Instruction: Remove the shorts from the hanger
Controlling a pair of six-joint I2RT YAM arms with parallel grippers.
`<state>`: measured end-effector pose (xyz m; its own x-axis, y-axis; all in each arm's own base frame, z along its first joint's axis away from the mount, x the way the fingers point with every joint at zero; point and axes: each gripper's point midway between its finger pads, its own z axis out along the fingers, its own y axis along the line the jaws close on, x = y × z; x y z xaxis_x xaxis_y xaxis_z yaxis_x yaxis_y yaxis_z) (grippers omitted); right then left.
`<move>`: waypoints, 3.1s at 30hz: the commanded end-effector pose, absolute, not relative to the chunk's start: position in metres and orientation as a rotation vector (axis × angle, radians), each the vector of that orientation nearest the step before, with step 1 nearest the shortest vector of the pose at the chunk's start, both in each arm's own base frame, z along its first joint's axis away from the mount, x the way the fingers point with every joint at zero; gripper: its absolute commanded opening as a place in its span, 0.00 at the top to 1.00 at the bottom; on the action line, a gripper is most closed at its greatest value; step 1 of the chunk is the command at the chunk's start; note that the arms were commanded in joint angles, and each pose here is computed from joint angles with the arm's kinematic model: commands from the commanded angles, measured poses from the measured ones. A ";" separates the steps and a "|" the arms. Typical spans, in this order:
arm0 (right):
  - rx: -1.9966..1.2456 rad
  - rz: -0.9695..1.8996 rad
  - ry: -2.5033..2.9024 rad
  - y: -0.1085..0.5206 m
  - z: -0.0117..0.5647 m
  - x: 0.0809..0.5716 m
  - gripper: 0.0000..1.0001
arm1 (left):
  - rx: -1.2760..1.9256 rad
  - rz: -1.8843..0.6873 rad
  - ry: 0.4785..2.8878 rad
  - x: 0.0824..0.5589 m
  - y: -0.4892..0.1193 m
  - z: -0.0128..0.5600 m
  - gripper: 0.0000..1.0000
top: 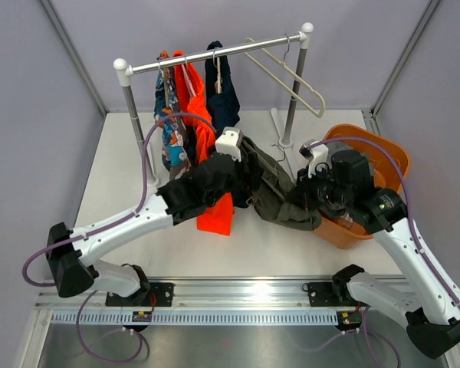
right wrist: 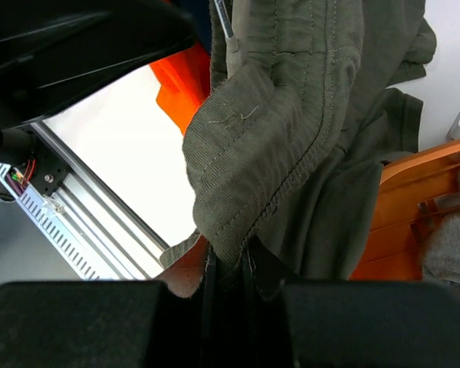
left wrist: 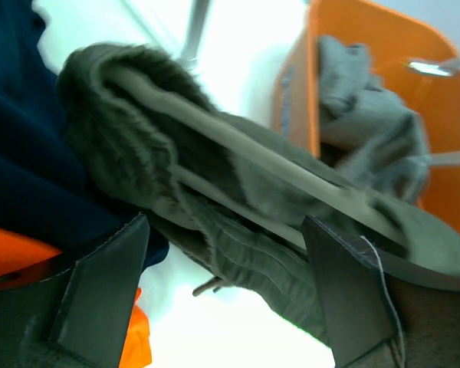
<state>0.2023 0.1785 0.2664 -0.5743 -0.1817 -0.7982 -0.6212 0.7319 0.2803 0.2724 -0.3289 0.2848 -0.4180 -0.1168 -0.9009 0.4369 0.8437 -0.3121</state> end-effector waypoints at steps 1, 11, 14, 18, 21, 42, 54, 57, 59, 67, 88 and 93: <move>-0.616 0.757 1.992 0.183 0.305 0.198 1.00 | 0.021 -0.535 1.886 0.294 -0.316 0.302 0.19; -0.635 0.783 1.961 0.180 0.310 0.184 1.00 | -0.054 -0.411 1.842 0.317 -0.304 0.303 0.35; -0.642 0.780 1.961 0.179 0.308 0.182 1.00 | -0.061 -0.424 1.829 0.322 -0.306 0.310 0.61; -0.655 0.726 1.966 0.172 0.302 0.182 1.00 | -0.072 -0.423 1.788 0.323 -0.300 0.327 0.98; -0.732 0.671 1.960 0.165 0.294 0.177 1.00 | -0.098 -0.367 1.763 0.322 -0.277 0.339 1.00; -0.863 0.685 1.676 0.156 0.353 0.137 1.00 | -0.037 -0.550 1.819 0.290 -0.222 0.303 1.00; -0.825 0.773 1.784 0.177 0.327 0.162 1.00 | 0.613 -0.741 1.442 0.207 -0.234 0.366 0.04; -0.973 0.796 1.738 0.183 0.321 0.151 1.00 | 0.810 -0.682 1.332 0.183 -0.226 0.373 0.04; -1.093 0.803 1.726 0.183 0.309 0.140 1.00 | 0.945 -0.617 1.255 0.171 -0.221 0.374 0.04; -1.571 0.731 1.545 0.173 0.282 0.115 1.00 | 1.288 -0.605 1.205 0.146 -0.230 0.358 0.04; -1.694 0.796 1.390 0.212 0.314 0.140 1.00 | 1.367 -0.787 1.347 0.147 -0.262 0.315 0.98; -1.680 0.829 1.405 0.213 0.313 0.137 1.00 | 1.400 -0.761 1.343 0.143 -0.255 0.309 1.00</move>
<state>0.1446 0.2004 0.2864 0.1200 -0.5683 -0.8140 -0.9922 -0.0420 -0.1169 0.1307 -0.2583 0.3066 0.1421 0.3212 -0.9363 0.9811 0.0796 0.1762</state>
